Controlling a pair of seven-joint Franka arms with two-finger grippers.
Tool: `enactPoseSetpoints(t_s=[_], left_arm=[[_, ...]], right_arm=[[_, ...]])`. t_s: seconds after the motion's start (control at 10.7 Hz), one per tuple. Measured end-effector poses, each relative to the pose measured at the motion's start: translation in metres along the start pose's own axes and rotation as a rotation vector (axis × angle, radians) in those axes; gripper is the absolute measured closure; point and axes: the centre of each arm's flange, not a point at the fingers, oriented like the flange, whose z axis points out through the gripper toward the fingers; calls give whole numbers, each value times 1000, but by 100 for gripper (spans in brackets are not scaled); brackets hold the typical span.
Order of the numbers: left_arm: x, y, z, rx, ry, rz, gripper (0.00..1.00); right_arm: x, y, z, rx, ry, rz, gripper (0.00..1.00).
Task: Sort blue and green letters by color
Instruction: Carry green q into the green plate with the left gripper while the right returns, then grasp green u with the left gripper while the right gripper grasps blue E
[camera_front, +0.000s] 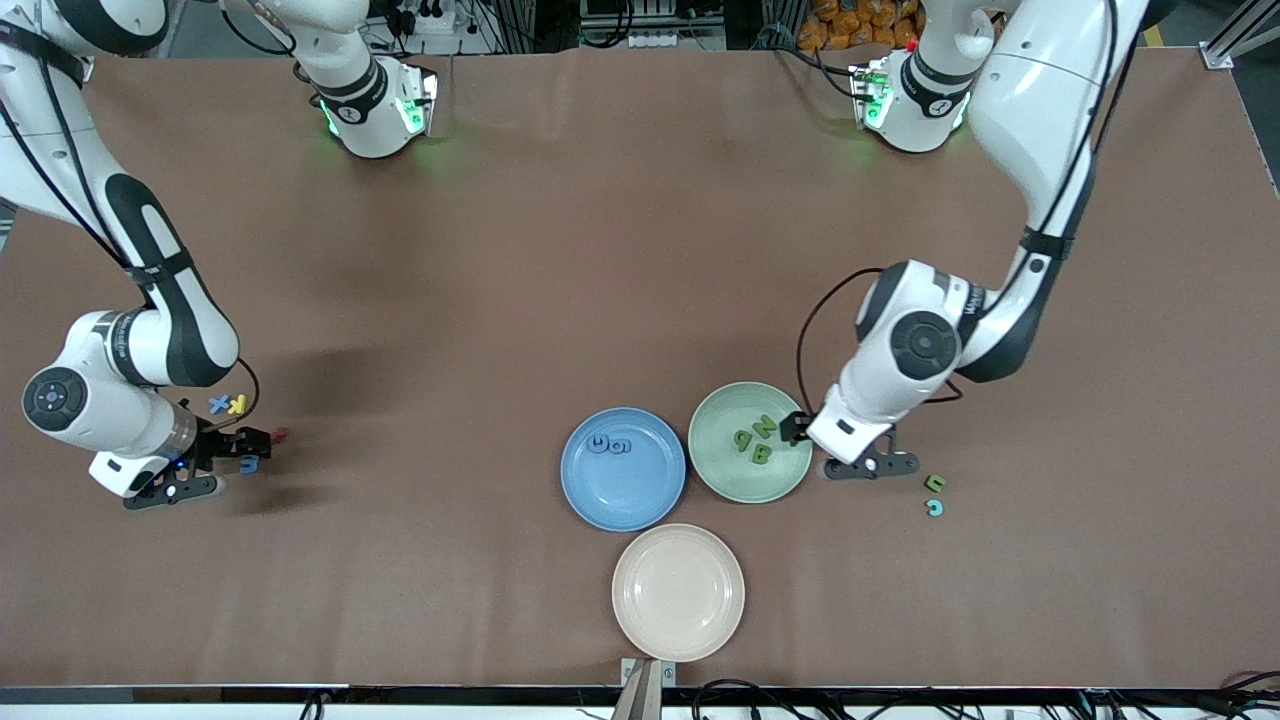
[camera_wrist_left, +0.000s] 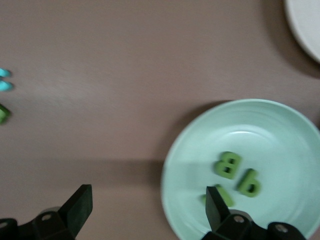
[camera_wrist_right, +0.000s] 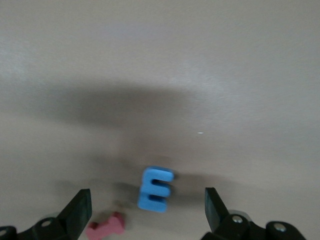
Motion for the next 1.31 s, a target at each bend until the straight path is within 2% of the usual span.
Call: enactPoseSetpoints(t_s=[0.19, 0.56, 0.84, 1.03, 1.31], left_arm=[[16, -41, -2, 0, -4, 64, 0], [35, -103, -4, 1, -5, 257, 0], [44, -156, 6, 36, -19, 406, 0], [45, -176, 23, 31, -35, 446, 0], [44, -172, 43, 22, -26, 469, 0]], right_arm=[[-5, -8, 10, 29, 13, 17, 0], [-6, -5, 9, 31, 20, 32, 0], [-4, -11, 8, 38, 22, 150, 0], [-3, -14, 8, 39, 21, 177, 0], [-4, -10, 9, 38, 23, 183, 0]])
